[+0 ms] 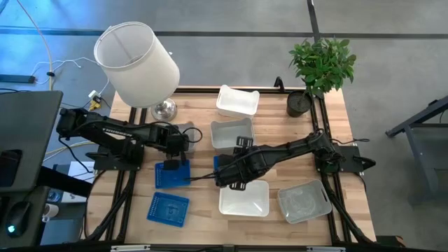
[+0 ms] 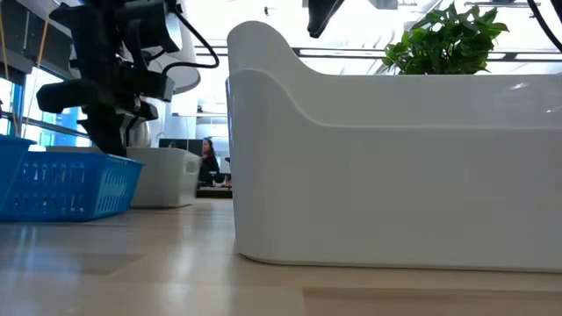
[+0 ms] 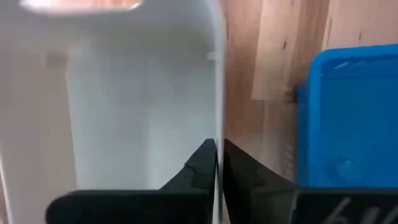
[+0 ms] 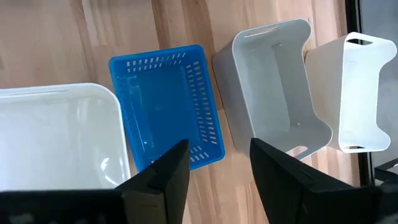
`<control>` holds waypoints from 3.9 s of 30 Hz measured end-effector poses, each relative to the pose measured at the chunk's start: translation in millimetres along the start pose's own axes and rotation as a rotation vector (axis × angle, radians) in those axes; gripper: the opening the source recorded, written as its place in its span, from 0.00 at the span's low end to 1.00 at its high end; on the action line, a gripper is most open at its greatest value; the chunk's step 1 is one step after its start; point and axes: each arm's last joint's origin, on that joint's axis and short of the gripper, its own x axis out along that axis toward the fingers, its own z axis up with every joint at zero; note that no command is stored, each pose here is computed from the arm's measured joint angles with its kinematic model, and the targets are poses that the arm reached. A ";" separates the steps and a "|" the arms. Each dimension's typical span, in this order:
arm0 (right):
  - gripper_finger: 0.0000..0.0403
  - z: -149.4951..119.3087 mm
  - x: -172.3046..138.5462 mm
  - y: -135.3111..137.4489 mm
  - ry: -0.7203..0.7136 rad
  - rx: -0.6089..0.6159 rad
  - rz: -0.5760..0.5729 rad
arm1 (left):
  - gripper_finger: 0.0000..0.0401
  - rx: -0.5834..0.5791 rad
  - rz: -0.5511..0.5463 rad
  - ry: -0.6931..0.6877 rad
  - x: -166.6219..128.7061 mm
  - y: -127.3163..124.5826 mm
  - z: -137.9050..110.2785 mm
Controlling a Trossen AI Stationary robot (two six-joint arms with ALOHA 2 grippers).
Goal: Stack baskets by color
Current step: Stack the top left gray bin on the top left gray bin
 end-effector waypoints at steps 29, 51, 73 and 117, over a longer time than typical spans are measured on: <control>0.39 -25.4 -31.3 50.8 -0.198 0.205 -0.132 | 0.00 -0.001 0.116 -0.270 -69.2 -25.5 40.6; 0.39 -5.4 -72.4 -57.8 -0.492 0.515 -0.327 | 0.00 0.208 0.547 -0.307 -93.9 -40.5 32.4; 0.39 46.0 -49.5 -127.4 -0.613 0.648 -0.085 | 0.00 0.389 0.621 -0.256 -92.3 -40.8 34.6; 0.39 68.0 53.0 -115.9 -0.322 0.777 -0.034 | 0.00 0.334 0.654 -0.242 -53.1 -73.8 51.0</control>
